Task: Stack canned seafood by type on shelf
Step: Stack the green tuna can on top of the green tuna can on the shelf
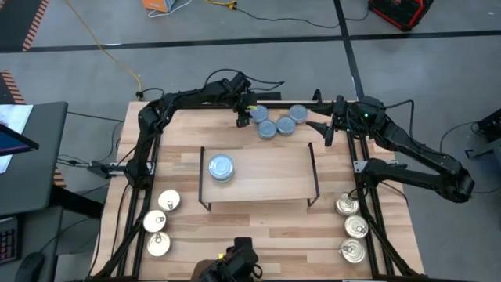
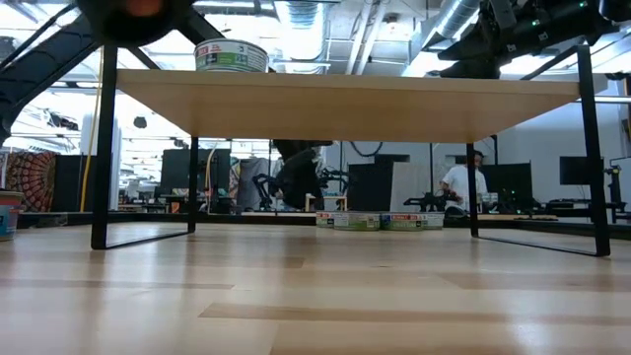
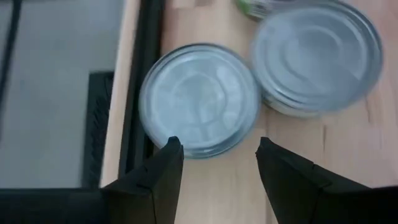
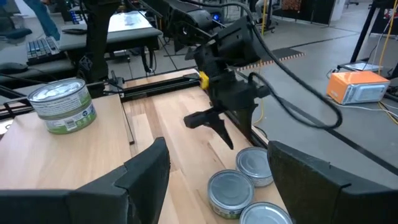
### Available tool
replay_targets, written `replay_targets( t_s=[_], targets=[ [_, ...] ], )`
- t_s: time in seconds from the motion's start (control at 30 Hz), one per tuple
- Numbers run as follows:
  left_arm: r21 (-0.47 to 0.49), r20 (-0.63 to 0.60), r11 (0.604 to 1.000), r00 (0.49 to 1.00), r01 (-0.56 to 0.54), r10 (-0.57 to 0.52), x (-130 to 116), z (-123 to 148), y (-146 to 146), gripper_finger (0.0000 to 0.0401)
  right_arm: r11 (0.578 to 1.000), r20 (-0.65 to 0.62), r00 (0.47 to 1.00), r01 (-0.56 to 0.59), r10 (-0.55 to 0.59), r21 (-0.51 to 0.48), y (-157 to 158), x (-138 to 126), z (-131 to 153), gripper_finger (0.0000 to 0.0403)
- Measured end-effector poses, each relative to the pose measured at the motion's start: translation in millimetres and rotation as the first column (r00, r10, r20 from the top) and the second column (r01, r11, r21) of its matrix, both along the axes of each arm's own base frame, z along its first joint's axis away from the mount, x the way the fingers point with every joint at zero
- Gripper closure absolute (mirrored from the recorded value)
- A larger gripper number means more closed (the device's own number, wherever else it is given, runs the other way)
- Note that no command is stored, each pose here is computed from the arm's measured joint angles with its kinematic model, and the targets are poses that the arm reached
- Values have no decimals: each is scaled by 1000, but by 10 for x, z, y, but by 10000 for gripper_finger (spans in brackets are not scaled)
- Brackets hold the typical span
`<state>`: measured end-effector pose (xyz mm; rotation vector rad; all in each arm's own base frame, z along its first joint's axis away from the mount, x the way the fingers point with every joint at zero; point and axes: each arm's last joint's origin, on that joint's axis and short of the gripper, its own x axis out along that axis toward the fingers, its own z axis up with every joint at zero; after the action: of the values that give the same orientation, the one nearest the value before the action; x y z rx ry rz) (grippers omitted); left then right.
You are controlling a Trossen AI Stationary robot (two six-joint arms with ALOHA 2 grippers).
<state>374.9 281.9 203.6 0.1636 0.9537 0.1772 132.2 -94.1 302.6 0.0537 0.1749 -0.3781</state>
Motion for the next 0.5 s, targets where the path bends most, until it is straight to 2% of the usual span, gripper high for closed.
replay_targets(
  t_s=[0.17,0.3,0.4,0.5],
  targets=[
    [142,-98,975,983,171,-158,92,-12,-141,207,1000,4,1000,-1,1,-2,1,1,4,108],
    [243,-193,919,944,310,-268,128,-164,-252,207,1000,3,1000,-1,1,-2,2,1,4,108],
    [292,-279,877,911,381,-302,128,-289,-324,207,1000,2,1000,-1,1,-1,2,1,3,108],
    [355,-335,845,898,401,-285,140,-367,-365,209,1000,2,1000,-1,1,-1,2,1,2,108]
  ],
)
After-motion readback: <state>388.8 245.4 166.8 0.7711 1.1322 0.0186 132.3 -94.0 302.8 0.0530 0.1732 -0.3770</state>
